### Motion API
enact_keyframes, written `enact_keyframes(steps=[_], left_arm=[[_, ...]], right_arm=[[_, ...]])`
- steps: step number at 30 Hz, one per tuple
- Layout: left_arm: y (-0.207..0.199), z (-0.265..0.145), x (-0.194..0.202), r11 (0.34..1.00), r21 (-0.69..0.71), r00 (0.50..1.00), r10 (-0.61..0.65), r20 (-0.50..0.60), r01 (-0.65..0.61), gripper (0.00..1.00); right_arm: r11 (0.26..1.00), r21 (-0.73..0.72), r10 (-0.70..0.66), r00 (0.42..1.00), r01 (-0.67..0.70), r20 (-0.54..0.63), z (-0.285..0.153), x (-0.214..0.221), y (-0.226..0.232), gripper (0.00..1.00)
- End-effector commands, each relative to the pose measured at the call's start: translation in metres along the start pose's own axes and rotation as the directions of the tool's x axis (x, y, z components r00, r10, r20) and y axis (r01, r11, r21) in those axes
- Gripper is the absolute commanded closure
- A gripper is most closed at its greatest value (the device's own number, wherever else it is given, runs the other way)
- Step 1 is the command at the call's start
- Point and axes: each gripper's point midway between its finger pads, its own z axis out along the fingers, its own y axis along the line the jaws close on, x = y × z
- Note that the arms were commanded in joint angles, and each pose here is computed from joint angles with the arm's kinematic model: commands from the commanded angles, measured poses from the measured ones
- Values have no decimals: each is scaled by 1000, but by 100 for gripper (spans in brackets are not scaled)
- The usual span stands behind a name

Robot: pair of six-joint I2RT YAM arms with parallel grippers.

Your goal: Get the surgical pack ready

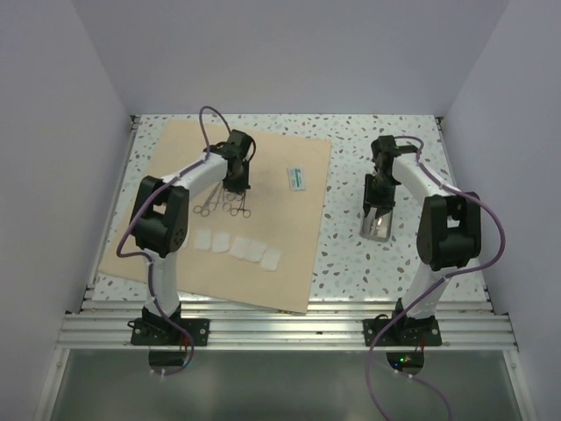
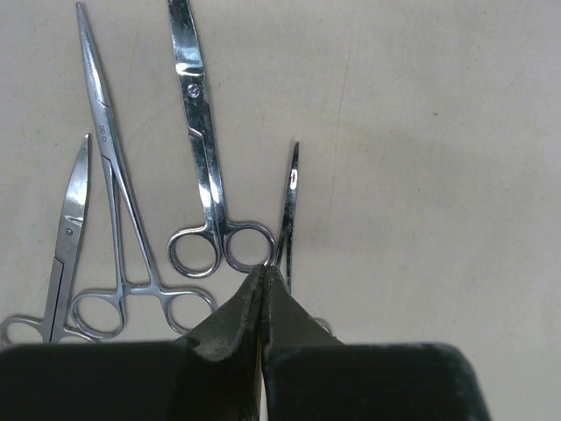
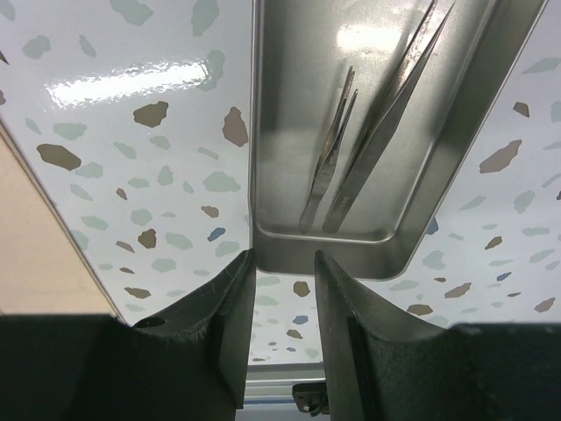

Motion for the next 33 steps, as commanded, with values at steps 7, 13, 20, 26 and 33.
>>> enact_keyframes(steps=[7,13,20,26,33], left_arm=[[15,-38,-31,1000,0,997,-20,81,20,84],[72,-33,-44,996,-75,995,-30,99,38,60],[109,-24,-37,995,-102,997,2,78,6,61],[108,-18,-20,996,-77,998,39,48,-36,55],[110,-7,-13,995,-80,998,54,24,-52,49]], right_arm=[[997,-71,-30,998,33,52,-24,-2,13,63],[995,-93,-42,998,47,51,-30,2,20,63],[990,-125,-57,997,62,44,-32,2,29,63],[986,-149,-65,997,71,42,-32,0,36,63],[983,-161,-79,996,83,30,-27,2,42,63]])
